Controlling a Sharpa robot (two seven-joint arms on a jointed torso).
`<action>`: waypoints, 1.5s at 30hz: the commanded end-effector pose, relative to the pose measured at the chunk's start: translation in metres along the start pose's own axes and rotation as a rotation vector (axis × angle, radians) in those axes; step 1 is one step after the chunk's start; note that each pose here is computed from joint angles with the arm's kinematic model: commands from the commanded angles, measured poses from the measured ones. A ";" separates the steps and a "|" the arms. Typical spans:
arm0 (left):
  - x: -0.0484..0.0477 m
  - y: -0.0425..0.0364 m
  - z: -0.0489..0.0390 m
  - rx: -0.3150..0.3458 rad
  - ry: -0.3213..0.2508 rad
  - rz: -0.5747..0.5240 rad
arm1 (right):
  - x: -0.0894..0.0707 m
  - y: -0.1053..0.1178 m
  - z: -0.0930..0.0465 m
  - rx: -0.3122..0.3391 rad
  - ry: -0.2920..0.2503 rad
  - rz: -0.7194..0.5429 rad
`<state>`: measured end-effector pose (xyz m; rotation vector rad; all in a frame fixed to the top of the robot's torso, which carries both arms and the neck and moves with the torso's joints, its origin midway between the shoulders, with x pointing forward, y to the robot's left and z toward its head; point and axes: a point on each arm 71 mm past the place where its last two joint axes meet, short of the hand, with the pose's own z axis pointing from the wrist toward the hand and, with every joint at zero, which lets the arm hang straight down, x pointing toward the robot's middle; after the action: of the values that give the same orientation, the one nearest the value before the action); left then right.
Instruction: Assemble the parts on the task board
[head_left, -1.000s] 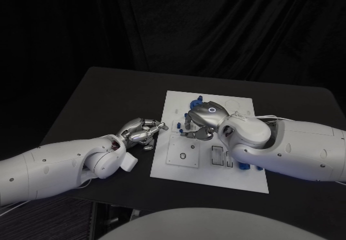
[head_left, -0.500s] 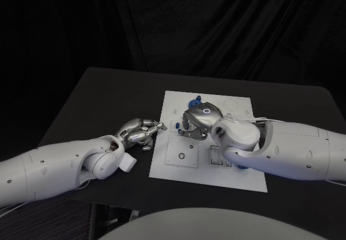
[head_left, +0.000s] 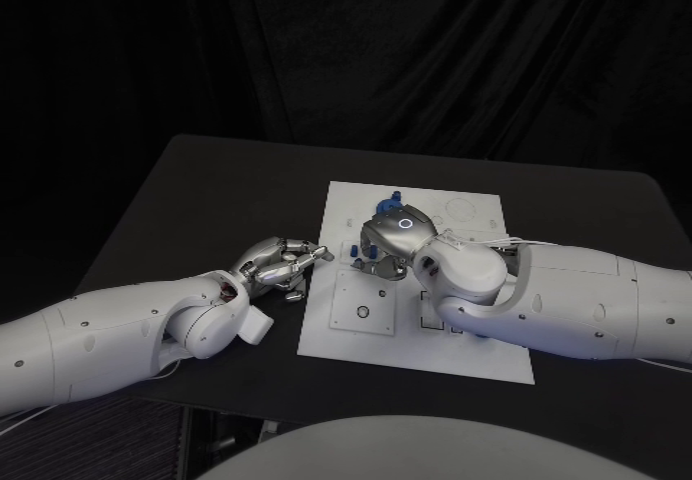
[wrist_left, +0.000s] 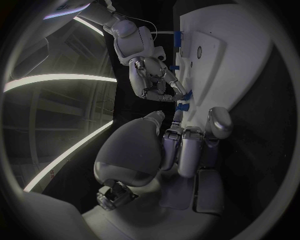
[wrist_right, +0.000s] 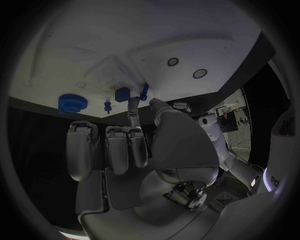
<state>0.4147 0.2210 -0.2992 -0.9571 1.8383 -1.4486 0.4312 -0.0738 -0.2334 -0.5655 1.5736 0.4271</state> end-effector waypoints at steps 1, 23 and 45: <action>0.0031 -0.0001 0.0006 0.005 0.021 -0.009 | 0.003 0.001 0.000 0.018 -0.003 -0.023; 0.0047 0.0006 0.0018 0.000 0.033 -0.014 | 0.014 0.009 0.005 0.039 0.010 -0.052; 0.0060 0.0018 0.0024 -0.005 0.047 -0.019 | 0.016 0.009 0.005 0.039 -0.007 -0.075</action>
<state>0.4144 0.2177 -0.3015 -0.9575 1.8662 -1.4652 0.4288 -0.0614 -0.2459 -0.5933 1.5352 0.3742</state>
